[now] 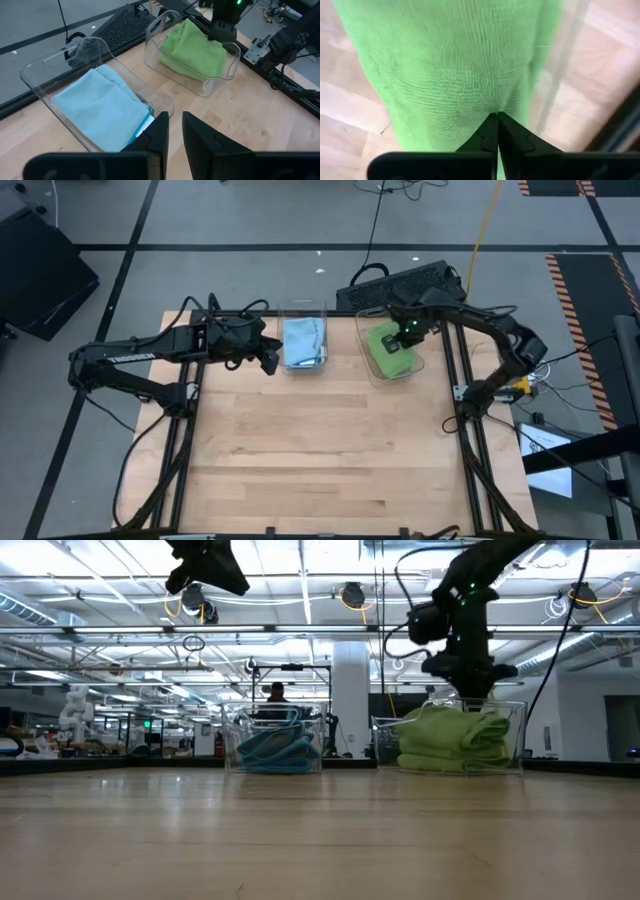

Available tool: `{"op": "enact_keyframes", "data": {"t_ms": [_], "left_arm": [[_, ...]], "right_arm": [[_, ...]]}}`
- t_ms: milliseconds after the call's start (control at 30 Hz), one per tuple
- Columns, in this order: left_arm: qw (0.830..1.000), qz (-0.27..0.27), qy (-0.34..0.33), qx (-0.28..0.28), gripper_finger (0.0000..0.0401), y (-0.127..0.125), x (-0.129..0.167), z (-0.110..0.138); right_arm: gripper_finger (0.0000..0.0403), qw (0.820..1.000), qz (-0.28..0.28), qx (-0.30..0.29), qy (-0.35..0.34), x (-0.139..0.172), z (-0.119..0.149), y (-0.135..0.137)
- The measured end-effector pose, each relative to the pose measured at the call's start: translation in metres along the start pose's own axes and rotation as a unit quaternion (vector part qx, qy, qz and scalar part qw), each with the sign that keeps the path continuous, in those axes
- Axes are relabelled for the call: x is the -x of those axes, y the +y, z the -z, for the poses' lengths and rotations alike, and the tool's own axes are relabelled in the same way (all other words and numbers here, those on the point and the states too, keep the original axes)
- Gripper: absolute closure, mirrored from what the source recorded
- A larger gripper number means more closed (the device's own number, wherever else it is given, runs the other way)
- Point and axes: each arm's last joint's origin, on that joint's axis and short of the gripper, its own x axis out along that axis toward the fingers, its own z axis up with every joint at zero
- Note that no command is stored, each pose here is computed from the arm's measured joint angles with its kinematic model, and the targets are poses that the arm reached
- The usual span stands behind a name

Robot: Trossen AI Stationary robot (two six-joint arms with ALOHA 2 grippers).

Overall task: Fold microfiber towels
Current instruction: Stack the folded green microfiber towel on top of the other green microfiber towel in the right transparent bin

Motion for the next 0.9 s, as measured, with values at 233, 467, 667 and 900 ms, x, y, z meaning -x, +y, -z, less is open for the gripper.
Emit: {"op": "enact_keyframes", "data": {"t_ms": [233,467,667,900], "left_arm": [[1.0,0.001,0.001,0.01,0.0345,0.0,0.0,0.0],[1.0,0.001,0.0,0.011,0.0345,0.0,0.0,0.0],[0.999,0.005,0.002,-0.035,0.0345,-0.001,0.0,0.0],[0.994,0.006,0.0,-0.106,0.0345,0.0,0.002,0.0]], "right_arm": [[0.0403,0.997,-0.058,-0.016,-0.051,0.017,0.001,0.001],[0.0403,0.993,-0.092,-0.015,-0.078,-0.006,-0.02,0.015],[0.0403,0.997,-0.058,-0.014,-0.051,-0.04,-0.04,0.007],[0.0403,0.992,-0.076,-0.003,-0.1,-0.024,-0.047,-0.002]]}}
